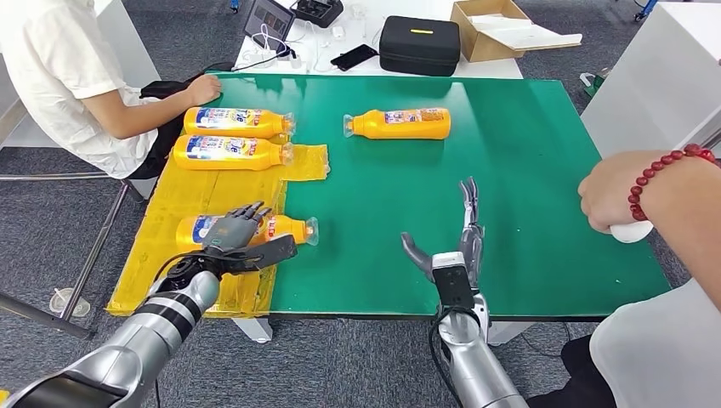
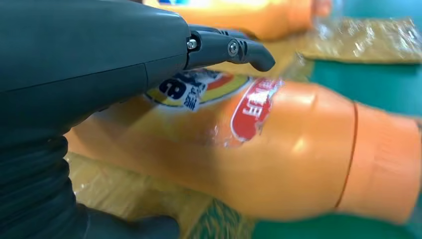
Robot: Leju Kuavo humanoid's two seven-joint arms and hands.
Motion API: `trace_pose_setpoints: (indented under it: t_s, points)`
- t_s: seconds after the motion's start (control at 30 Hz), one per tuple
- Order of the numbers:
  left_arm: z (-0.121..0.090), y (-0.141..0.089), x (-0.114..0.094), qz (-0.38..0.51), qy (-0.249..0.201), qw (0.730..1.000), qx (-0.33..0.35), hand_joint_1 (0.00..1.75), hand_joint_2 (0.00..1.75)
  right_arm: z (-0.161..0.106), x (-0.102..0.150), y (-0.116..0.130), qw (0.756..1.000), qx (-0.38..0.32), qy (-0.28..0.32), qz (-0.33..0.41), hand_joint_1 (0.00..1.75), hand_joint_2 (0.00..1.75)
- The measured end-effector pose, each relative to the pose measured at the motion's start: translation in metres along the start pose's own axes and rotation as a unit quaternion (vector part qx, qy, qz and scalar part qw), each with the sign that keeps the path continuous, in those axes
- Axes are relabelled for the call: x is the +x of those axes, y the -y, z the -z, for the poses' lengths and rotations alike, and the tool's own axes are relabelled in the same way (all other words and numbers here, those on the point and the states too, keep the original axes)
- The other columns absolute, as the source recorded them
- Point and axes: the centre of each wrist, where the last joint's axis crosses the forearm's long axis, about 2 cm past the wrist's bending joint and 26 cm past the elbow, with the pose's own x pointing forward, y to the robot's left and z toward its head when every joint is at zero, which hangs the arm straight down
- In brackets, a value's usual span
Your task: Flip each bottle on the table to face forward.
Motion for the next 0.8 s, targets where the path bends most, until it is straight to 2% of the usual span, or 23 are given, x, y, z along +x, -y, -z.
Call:
trace_pose_setpoints:
  t_s: [0.57,0.8]
  points:
    - [-0.003,-0.015,-0.011,-0.072,0.038,0.996,-0.045,0.0,1.75,0.008,0.002,-0.001,1.0,-0.001,0.005,0.008,0.0,1.75]
    - [-0.007,-0.001,-0.009,-0.111,0.106,0.988,-0.002,0.0,1.75,0.002,0.003,-0.002,1.0,0.0,0.002,0.009,0.0,1.75]
